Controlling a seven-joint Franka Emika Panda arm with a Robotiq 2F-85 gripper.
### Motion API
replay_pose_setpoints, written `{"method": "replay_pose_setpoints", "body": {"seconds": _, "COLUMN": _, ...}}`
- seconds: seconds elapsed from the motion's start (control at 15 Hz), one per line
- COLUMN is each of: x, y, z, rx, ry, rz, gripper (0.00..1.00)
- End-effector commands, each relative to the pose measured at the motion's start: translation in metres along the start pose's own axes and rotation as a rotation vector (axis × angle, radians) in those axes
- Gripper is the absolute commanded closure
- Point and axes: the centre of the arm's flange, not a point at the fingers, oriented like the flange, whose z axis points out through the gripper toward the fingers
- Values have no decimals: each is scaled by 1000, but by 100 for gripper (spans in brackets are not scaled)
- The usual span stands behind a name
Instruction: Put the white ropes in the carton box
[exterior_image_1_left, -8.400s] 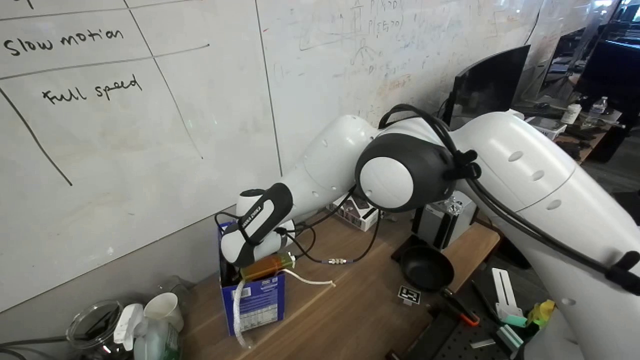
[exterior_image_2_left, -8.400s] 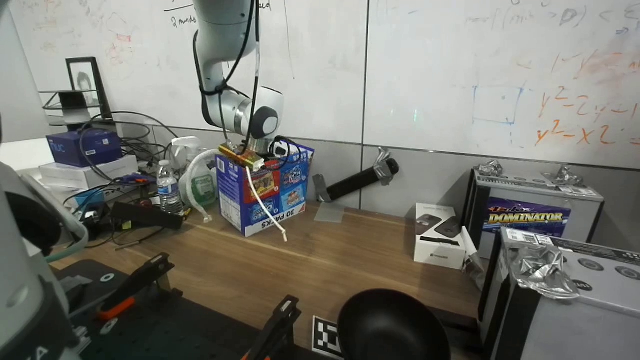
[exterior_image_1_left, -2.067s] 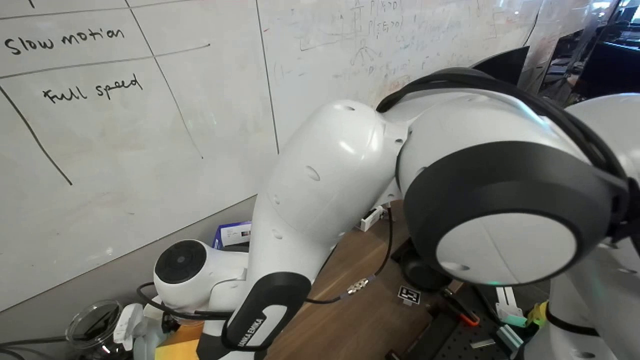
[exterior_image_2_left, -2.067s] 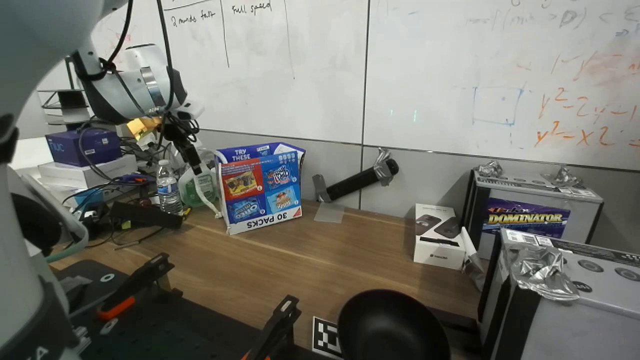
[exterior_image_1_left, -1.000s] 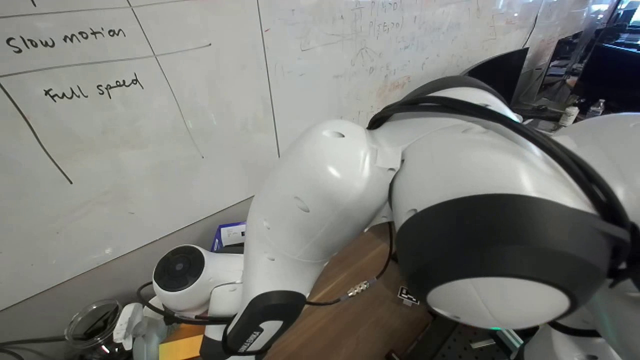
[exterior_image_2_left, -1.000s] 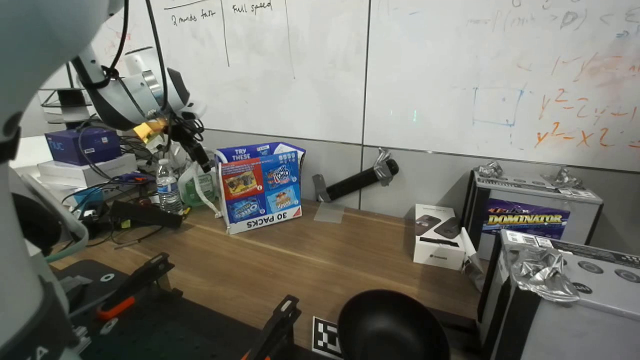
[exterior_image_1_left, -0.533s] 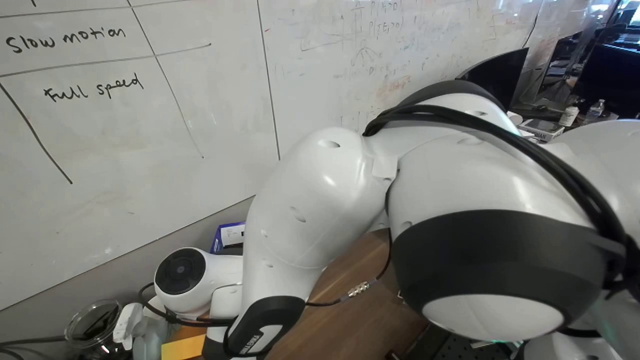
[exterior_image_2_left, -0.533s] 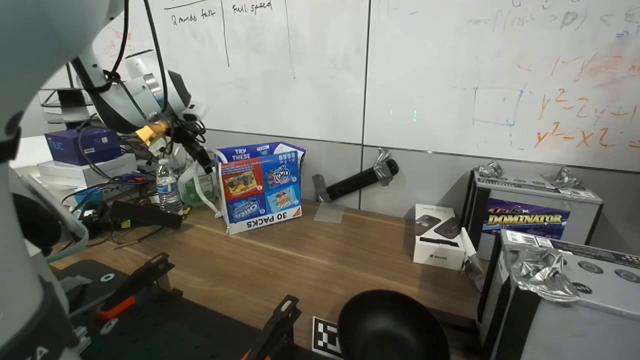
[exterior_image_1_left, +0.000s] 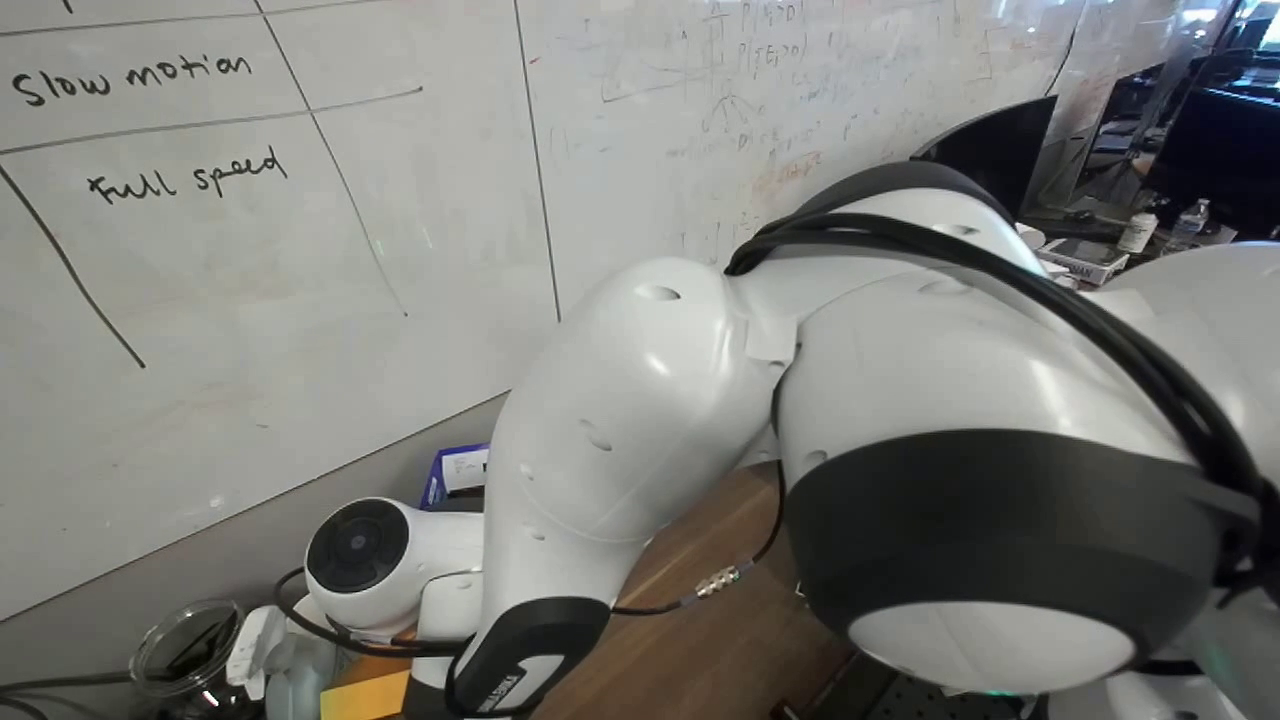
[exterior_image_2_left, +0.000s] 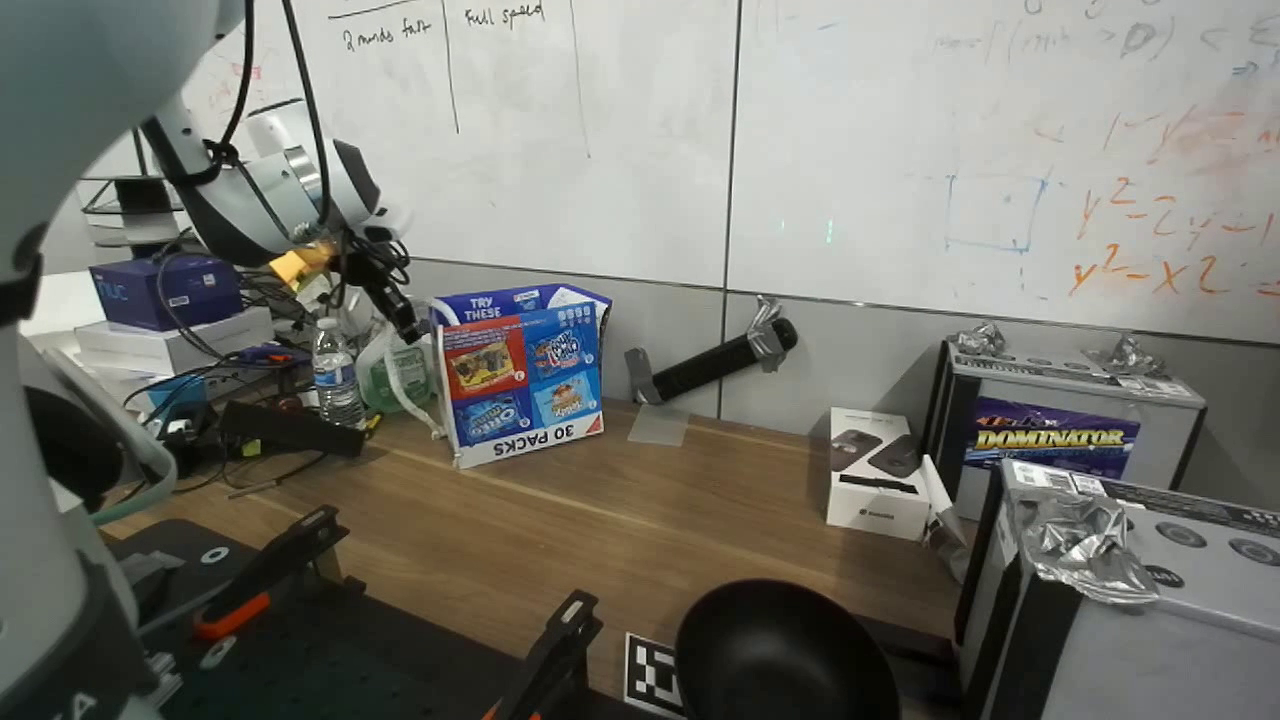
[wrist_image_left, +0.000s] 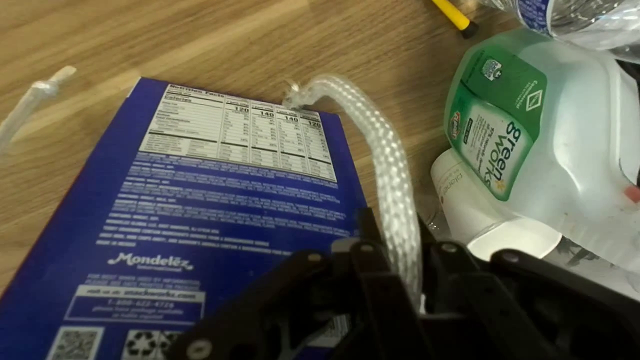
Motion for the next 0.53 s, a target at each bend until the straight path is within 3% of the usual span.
{"method": "replay_pose_setpoints", "body": {"seconds": 0.0, "x": 12, "y": -2, "z": -12, "rx": 3, "ry": 30, "rz": 3, "gripper": 97}}
{"method": "replay_pose_setpoints", "body": {"seconds": 0.47, "x": 69, "y": 7, "z": -62, "rx": -2, "ry": 153, "rz": 53, "gripper": 94}}
